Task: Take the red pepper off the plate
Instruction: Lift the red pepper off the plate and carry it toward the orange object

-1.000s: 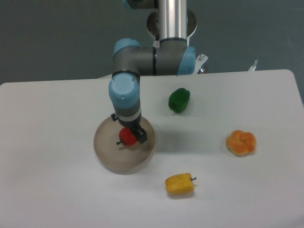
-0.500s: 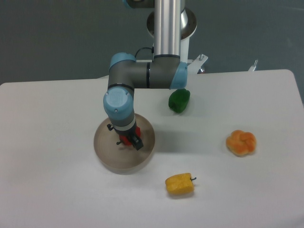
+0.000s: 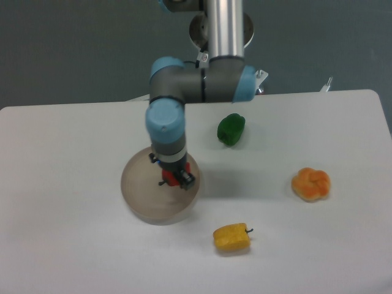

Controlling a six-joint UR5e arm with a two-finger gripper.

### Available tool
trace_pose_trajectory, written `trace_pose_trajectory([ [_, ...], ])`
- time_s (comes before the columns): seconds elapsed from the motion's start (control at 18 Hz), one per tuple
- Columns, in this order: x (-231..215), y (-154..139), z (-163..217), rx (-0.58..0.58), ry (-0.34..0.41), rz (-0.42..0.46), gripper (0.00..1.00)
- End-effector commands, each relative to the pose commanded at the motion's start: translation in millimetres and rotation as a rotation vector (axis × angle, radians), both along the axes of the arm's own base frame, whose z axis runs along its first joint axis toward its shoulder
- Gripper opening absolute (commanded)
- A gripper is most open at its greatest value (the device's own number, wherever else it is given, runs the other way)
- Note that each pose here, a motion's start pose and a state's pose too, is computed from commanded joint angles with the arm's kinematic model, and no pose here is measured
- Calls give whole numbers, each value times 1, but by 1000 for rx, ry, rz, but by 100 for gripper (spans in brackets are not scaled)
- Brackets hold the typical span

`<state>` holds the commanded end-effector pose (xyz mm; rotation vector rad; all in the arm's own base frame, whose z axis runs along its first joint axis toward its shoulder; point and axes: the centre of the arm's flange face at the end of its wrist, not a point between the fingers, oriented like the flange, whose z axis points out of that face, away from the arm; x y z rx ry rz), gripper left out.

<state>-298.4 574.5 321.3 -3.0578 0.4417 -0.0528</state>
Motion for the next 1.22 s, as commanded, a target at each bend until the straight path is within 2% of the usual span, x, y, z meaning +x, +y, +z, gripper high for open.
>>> trace_pose_trajectory([
  [0.11, -39, -27, 16, 37, -4, -23, 26],
  [0.28, -85, -56, 26, 27, -3, -73, 26],
  [0.44, -114, -68, 35, 27, 8, -150, 26],
  [0.5, -131, -87, 39, 5, -4, -171, 26],
  [0.72, -180, -130, 65, -30, 2, -305, 26],
  [1.11, -185, -130, 67, -16, -11, -312, 27],
  [1.22, -184, -125, 71, 29, -23, -337, 26],
])
